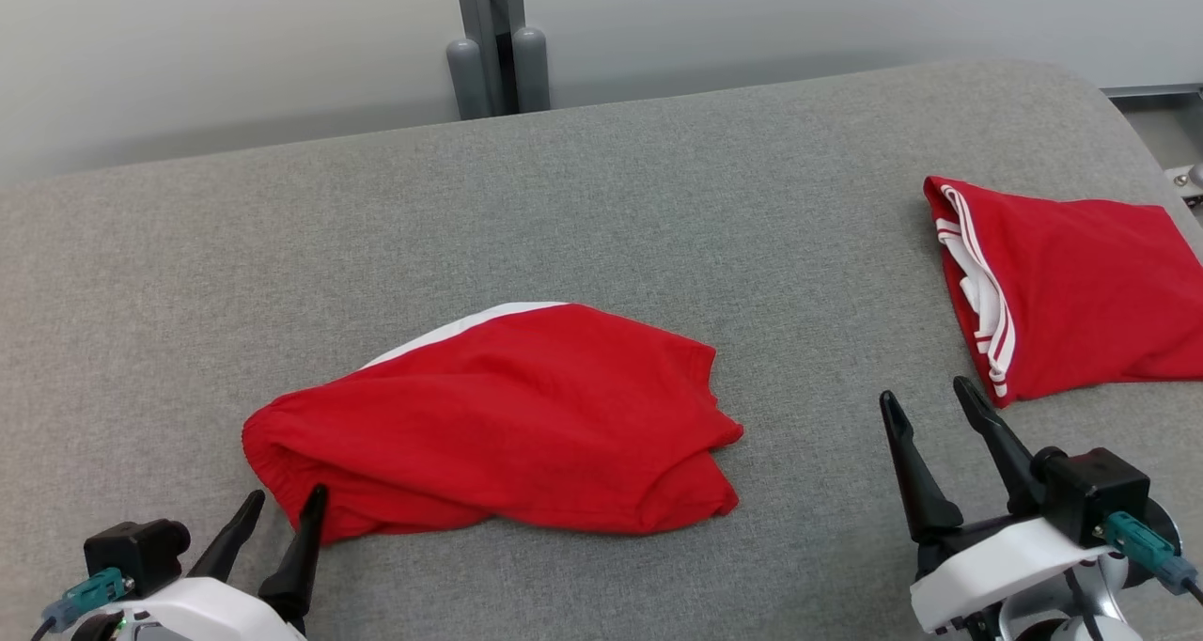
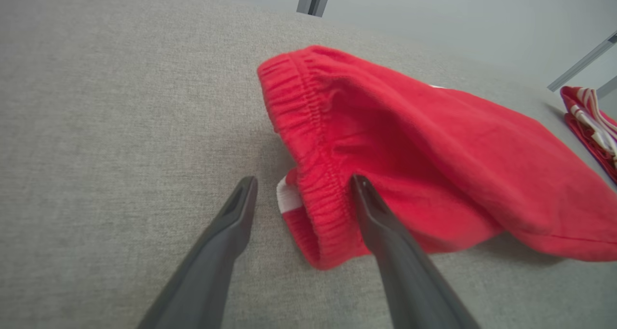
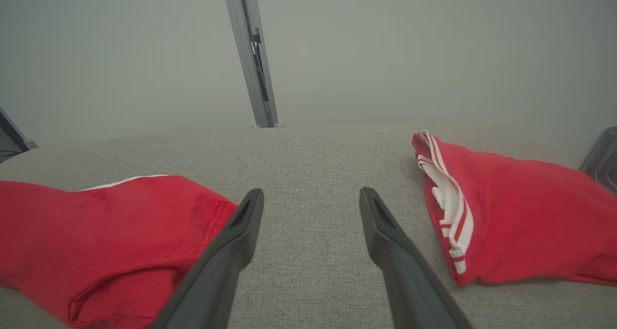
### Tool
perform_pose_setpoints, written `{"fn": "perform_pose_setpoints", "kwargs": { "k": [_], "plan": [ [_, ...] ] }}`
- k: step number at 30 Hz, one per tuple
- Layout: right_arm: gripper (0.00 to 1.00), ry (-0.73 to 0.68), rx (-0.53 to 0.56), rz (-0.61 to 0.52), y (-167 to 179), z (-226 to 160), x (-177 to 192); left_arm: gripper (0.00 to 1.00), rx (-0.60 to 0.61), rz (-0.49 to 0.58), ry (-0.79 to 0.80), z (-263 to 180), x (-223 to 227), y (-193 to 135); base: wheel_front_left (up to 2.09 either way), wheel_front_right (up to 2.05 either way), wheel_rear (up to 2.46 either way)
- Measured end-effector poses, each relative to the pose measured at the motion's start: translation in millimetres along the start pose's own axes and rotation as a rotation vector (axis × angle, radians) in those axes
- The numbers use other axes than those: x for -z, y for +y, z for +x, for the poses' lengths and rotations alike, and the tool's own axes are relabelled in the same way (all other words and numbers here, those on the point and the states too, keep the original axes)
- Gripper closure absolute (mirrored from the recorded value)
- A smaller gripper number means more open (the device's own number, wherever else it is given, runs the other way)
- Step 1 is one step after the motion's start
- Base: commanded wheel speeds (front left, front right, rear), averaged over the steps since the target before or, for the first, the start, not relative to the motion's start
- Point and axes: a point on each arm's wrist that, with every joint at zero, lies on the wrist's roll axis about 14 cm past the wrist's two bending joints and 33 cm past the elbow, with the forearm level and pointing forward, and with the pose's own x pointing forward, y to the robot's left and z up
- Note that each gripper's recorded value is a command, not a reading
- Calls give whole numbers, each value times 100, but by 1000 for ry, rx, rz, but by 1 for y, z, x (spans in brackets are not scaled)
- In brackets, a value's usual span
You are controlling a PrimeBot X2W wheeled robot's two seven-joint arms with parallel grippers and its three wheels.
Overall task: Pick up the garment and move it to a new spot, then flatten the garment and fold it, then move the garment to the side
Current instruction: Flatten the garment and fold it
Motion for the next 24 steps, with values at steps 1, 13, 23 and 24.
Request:
{"fn": "perform_pose_setpoints", "kwargs": {
  "k": [1, 13, 23, 24],
  "plan": [
    [0, 6, 0, 0, 0, 0, 2, 35, 5, -1, 4, 1, 1, 0, 0, 0, 0],
    [0, 63, -54, -5, 14, 3, 19, 100, 30, 20, -30, 6, -5, -2, 0, 0, 0],
    [0, 55, -67, -6, 17, 4, 17, 100, 40, 31, -58, 5, -13, -4, 0, 0, 0],
    [0, 64, -76, -10, 19, 4, 19, 100, 43, 32, -62, 5, -14, -4, 0, 0, 0]
  ]
}}
